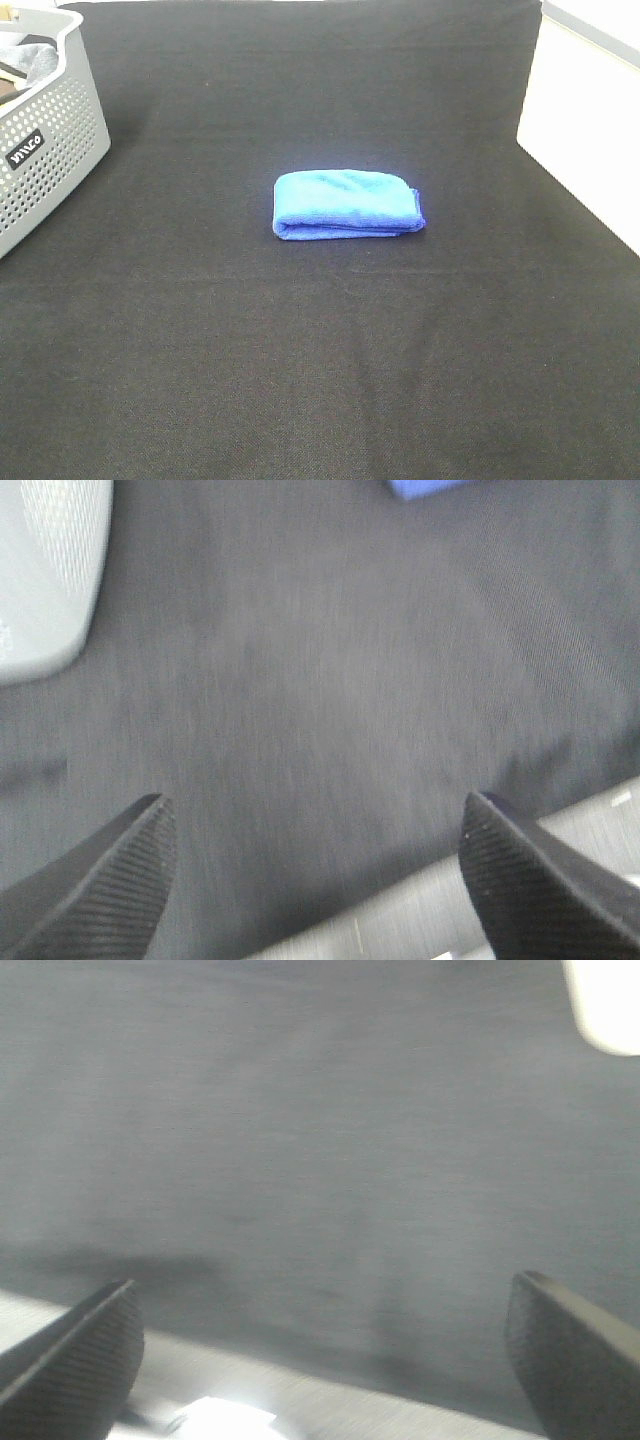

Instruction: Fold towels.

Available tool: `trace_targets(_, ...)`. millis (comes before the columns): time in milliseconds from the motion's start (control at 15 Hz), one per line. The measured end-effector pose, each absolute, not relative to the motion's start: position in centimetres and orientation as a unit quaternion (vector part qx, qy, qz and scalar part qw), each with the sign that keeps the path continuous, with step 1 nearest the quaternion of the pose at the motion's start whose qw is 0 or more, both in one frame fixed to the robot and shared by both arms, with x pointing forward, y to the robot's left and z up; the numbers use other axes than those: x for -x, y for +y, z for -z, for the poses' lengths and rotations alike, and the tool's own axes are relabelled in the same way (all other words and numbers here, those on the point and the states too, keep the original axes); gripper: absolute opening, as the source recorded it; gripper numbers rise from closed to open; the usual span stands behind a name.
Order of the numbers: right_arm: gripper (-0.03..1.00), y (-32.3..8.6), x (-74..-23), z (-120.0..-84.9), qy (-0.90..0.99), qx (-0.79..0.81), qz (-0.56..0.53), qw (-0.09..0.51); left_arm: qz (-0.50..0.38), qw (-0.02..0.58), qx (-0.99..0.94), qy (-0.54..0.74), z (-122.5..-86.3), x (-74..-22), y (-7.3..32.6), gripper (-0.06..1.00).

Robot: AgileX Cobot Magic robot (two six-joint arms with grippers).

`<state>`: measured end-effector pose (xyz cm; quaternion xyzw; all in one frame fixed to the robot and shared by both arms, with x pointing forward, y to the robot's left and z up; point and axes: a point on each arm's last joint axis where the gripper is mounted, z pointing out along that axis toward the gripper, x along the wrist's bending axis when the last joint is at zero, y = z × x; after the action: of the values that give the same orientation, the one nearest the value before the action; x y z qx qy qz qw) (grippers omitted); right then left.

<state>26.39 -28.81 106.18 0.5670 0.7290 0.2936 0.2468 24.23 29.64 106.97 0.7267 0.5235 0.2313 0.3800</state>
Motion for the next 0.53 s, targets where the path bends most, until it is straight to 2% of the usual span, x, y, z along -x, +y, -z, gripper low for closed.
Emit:
trace_targets(133,0.92,-28.9,-25.6,-105.6,0.722,-0.561,-0.306,0.266,-0.252,0.407,-0.723,0.498,-106.2,-23.8,29.7,0.74)
trace_targets(533,0.92,-28.9,-26.0,-105.3,0.707,-0.553,-0.330,0.292,-0.262,0.422,-0.743,0.448,-105.5,-24.2,29.0,0.74)
